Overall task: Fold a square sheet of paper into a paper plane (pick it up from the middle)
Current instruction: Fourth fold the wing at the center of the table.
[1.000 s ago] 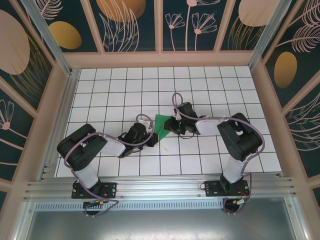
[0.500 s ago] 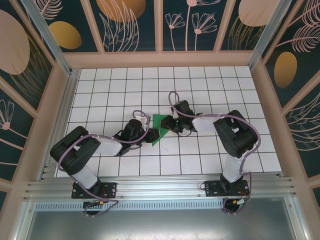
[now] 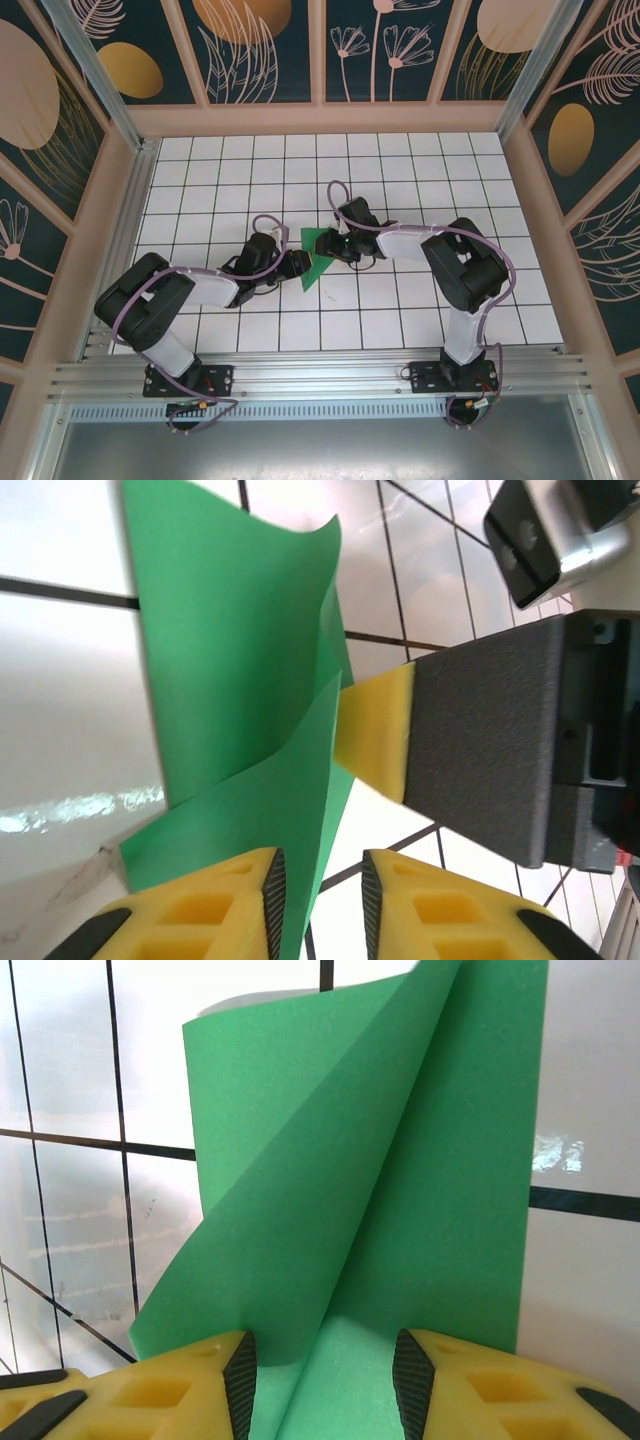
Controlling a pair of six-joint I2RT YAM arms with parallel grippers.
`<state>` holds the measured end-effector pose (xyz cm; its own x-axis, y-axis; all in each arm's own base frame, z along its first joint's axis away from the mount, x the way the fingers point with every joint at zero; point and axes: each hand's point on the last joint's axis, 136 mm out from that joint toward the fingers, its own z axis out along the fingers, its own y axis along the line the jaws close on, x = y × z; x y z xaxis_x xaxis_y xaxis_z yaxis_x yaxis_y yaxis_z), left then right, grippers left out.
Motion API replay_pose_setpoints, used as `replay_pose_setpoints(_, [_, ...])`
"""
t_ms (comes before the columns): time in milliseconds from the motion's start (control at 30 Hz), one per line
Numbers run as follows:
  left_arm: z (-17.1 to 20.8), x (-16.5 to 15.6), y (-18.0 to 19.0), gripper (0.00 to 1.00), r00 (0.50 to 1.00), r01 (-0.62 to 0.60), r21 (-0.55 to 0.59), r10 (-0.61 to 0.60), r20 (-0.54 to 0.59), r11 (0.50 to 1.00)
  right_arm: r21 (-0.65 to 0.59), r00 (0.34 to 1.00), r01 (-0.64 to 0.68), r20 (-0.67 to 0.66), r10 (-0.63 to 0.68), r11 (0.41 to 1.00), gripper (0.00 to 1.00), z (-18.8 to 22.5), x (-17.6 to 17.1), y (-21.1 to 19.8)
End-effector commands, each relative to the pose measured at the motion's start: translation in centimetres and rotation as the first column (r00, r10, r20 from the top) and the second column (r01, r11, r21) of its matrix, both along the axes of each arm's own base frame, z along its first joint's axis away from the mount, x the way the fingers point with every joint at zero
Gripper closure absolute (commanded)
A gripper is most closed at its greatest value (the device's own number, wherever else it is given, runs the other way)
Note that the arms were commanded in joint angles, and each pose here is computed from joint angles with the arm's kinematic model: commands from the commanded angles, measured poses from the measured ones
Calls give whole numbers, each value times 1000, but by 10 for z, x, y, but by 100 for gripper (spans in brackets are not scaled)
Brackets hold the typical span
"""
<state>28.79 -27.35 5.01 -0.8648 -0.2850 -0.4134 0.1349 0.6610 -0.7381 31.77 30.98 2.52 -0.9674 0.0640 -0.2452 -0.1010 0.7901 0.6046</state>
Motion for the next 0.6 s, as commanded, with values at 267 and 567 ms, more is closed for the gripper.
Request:
replay_pose_setpoints(267, [-4,-5,-21,57,991,102,-46,-105,-77,994,-23,993,44,-105,-46,999,57,-39,-21,-18])
replay_pose_setpoints(567, [-20,-9,-23,60,986,136,-6,-136,-97,991,35,993,54,-110,-50,998,59,-31,-21,-15])
